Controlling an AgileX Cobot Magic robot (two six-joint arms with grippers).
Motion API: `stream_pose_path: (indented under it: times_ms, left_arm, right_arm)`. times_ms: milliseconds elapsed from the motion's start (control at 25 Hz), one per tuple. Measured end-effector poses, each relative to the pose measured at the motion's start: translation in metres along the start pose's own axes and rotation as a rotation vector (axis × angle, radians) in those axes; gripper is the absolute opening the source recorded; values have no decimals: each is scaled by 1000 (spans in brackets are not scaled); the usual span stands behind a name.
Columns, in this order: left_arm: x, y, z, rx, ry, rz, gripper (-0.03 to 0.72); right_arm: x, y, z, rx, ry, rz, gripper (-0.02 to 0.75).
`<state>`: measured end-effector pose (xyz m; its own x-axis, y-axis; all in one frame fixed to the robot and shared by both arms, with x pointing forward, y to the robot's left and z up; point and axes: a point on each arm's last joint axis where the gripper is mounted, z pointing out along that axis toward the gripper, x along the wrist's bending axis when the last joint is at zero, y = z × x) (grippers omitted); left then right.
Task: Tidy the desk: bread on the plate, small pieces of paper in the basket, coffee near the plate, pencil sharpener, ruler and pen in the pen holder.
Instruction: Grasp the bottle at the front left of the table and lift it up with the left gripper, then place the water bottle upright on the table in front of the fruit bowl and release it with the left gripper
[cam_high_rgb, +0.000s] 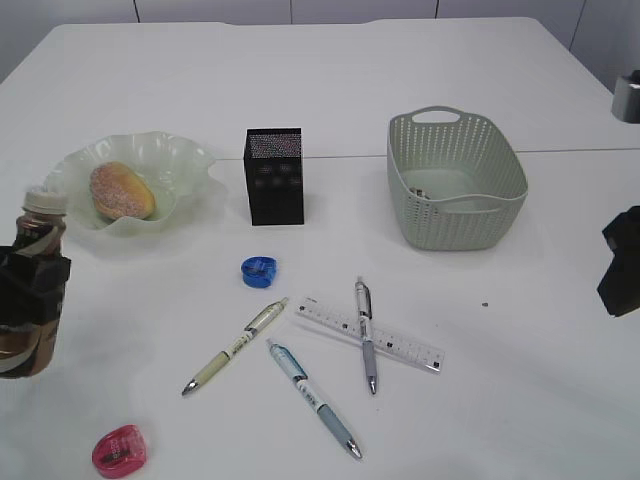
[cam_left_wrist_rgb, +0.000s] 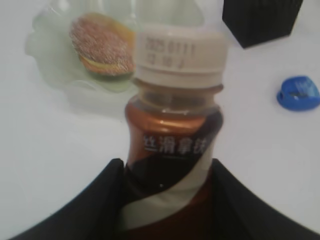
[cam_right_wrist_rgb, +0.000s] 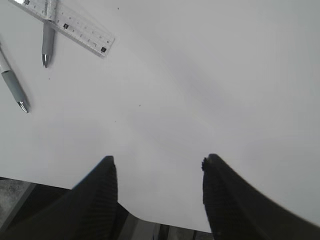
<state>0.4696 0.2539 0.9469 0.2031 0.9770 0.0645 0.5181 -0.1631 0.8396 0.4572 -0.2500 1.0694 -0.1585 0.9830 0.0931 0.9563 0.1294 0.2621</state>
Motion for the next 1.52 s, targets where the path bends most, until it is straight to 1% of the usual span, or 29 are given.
stream_pose_path:
  times_ms: [160,240,360,480,520,720,880,1040,1240,1360,1520]
  left_arm:
    - [0,-5,-7,-203,1,-68,355]
    - [-1,-4,-5,-274,-15,-99,355]
    - [-2,-2,0,-352,-31,-135,355]
    - [-4,-1,5,-429,-48,-135,355]
    - [-5,-3,7,-434,-55,-131,355]
    - [-9,-12,17,-386,-90,-104,354]
    - [-10,-13,18,-381,-101,-108,354]
    - [-14,-11,21,-383,-139,-100,354]
    - [-21,-6,41,-379,-198,-57,350]
    - [-22,-4,55,-370,-207,-70,347]
    - [-23,-11,74,-334,-208,-79,347]
  right_arm:
    - [0,0,0,0,4,2,405]
    - [1,0,0,0,10,5,405]
    - [1,0,0,0,14,6,405]
    - [1,0,0,0,16,7,405]
    - [1,0,0,0,16,7,406]
    - [1,0,0,0,16,7,406]
    - [1,0,0,0,16,7,405]
    - [1,1,0,-15,16,7,405]
    - [1,3,0,-33,16,8,405]
    - [1,4,0,-42,16,8,405]
    - [1,4,0,-46,16,8,405]
